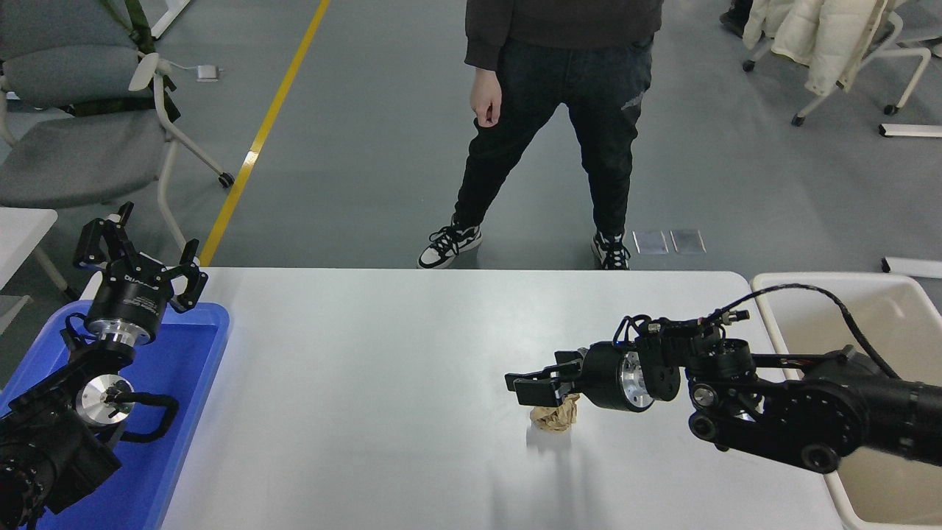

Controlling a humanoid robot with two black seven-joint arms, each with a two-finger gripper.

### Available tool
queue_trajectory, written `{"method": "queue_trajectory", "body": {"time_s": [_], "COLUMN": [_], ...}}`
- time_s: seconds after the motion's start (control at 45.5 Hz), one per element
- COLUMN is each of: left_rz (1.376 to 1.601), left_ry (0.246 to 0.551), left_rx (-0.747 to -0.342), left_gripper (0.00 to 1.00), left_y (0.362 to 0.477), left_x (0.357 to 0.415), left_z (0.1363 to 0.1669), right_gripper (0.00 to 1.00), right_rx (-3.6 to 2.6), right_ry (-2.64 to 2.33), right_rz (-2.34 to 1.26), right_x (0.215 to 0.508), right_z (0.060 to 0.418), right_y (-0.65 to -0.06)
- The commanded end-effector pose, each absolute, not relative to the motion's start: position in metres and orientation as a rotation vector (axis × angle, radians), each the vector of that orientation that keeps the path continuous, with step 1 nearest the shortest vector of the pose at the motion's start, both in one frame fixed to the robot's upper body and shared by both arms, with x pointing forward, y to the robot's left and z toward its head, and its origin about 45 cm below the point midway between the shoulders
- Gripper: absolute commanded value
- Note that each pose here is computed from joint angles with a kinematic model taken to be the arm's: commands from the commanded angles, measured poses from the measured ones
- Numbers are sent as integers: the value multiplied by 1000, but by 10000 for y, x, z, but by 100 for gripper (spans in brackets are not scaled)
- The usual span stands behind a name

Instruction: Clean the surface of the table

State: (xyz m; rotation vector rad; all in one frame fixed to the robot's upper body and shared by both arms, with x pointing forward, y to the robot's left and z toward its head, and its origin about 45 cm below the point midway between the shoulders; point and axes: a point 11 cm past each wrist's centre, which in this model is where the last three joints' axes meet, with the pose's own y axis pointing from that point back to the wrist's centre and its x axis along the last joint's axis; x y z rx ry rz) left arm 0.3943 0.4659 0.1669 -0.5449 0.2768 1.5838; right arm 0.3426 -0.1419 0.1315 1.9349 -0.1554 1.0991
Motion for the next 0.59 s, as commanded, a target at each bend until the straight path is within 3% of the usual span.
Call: {"method": "queue_trajectory", "body": {"time_s": [0.0,0.571], "left_rz": [1583,1584], "left_ry": [276,276], "left_rx": [-546,-543], "left_gripper": [100,100], "left_y": [4657,4664], "left_x": [3948,3941], "left_z": [1674,1670], "right_gripper": [99,99], "right_rx": [1837,1830], "right_ry": [-100,-196], "right_rz": [1233,1208], "right_x": [3428,3413], "right_z": [997,827], "right_y": [-1394,-1557]}}
